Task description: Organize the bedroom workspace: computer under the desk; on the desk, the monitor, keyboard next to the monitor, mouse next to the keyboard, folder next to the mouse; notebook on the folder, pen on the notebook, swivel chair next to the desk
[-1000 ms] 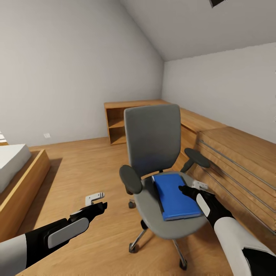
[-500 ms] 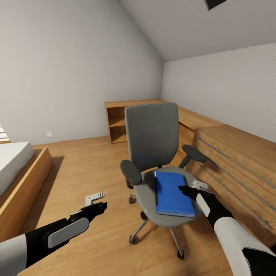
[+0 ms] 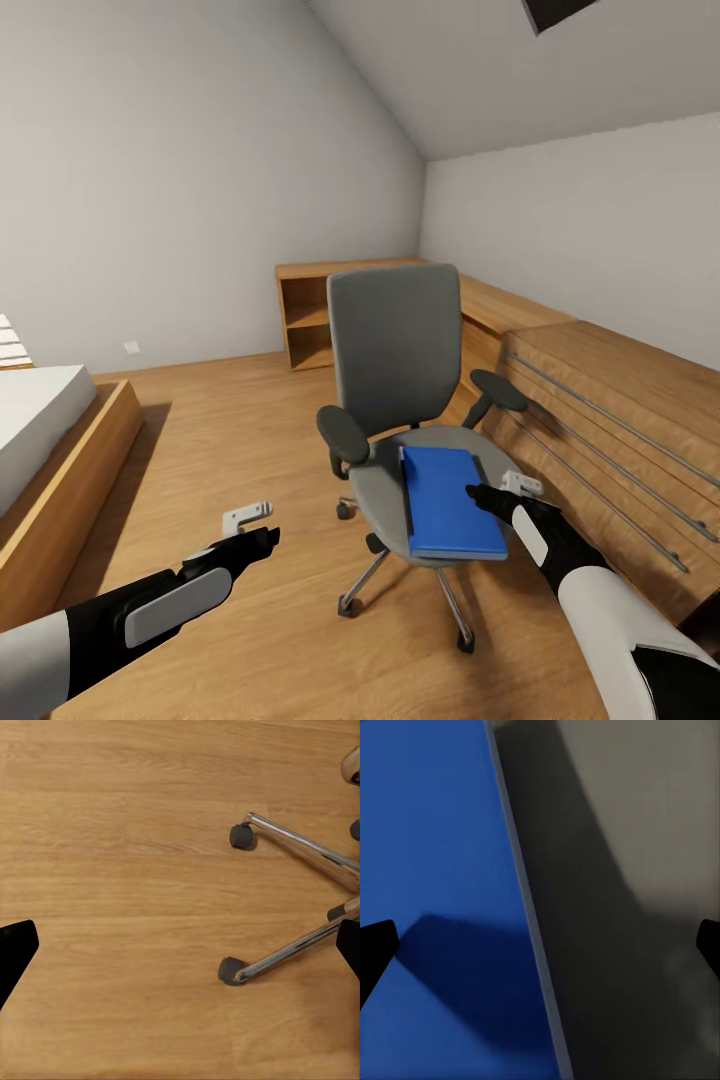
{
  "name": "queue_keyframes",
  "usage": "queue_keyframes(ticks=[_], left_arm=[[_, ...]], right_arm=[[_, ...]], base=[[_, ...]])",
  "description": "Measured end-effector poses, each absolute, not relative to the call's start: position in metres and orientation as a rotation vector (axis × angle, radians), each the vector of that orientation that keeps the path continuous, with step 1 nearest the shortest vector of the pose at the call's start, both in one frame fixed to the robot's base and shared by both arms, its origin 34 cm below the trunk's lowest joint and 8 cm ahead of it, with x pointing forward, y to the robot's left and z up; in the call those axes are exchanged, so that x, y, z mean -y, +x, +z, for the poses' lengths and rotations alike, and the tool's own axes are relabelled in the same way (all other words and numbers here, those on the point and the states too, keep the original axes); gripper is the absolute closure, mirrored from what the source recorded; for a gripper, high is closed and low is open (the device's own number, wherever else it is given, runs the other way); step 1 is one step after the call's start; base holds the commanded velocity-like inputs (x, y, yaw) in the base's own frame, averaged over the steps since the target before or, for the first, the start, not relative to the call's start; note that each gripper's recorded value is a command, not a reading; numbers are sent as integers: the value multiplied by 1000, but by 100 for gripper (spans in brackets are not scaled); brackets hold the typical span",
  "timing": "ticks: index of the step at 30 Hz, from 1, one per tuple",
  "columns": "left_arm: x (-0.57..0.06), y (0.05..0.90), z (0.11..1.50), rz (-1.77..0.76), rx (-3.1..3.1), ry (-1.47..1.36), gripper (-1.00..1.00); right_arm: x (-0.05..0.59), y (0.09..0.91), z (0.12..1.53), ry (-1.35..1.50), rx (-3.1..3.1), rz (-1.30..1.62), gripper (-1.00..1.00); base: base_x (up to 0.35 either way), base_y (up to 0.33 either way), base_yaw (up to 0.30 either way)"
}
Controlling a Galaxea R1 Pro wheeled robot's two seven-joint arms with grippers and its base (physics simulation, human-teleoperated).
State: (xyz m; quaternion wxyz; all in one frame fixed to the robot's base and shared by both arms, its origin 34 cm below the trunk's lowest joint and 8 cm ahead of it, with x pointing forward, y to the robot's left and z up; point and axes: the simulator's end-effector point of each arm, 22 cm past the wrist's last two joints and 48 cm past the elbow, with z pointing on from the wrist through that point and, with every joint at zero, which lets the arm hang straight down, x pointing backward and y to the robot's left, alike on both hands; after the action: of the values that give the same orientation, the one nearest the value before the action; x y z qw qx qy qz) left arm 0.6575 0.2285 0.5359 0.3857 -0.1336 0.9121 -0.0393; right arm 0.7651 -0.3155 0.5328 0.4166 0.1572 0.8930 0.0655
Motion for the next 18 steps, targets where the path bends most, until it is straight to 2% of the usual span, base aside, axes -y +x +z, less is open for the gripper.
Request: queue_keyframes(ticks=[18], left_arm=[[-229, 664, 567, -96, -2324, -342, -100]], right_arm=[[312, 758, 543, 402, -2295, 162, -100]], base=[[0, 0, 0]])
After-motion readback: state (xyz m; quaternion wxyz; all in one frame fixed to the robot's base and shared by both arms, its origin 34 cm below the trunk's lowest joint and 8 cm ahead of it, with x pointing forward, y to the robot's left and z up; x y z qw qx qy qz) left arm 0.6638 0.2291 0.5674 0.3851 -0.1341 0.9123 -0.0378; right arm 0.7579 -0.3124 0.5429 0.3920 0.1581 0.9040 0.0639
